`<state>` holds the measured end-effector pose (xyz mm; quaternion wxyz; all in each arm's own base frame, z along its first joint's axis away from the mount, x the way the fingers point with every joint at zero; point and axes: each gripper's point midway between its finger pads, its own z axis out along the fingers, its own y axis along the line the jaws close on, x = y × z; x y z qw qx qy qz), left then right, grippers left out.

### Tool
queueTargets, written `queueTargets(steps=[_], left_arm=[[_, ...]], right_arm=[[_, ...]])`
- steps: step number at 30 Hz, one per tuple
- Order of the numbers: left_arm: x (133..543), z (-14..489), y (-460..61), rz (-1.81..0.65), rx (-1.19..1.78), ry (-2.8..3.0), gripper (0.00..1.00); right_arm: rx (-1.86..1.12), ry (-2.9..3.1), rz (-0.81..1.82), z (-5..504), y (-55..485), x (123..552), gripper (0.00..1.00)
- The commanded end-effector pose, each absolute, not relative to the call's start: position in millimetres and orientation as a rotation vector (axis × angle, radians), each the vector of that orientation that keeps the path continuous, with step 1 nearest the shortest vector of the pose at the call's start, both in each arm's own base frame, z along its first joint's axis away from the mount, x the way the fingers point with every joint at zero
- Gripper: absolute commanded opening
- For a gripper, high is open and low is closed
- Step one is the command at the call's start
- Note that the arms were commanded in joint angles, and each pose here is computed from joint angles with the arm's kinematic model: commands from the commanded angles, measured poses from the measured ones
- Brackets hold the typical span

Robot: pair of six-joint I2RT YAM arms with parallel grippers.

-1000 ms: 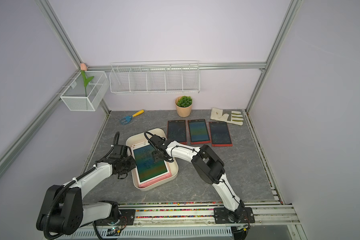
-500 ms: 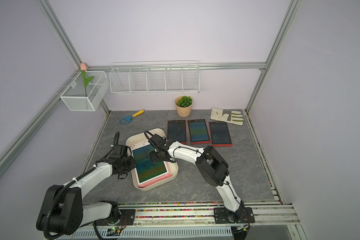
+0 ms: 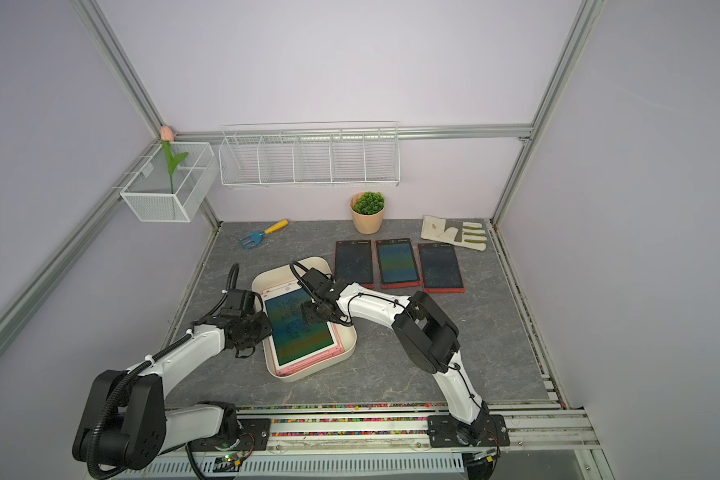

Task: Take out the writing tablet from the storage box
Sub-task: Pick up the writing tablet from the storage box.

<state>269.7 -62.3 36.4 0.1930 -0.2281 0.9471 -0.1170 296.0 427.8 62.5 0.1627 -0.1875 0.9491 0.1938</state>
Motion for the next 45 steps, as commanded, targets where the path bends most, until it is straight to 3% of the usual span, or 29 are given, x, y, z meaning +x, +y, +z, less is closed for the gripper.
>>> queueTargets(steps=[1,31,45], left_arm=[[271.9,38.5,-57.8,-0.307,-0.646,2.641,0.24],[272.1,39.2,-58.3,-0.312,-0.643,2.639,0.24],[273.1,38.0,-59.3,-0.316,-0.642,2.643,0.23]], right_arm=[[-0.519,2.666,0.527,76.2,421.0,307.0,0.67],[-0.520,2.746,0.556,38.7,431.2,312.3,0.67],[-0.604,2.737,0.901,74.8,464.2,277.9,0.65]])
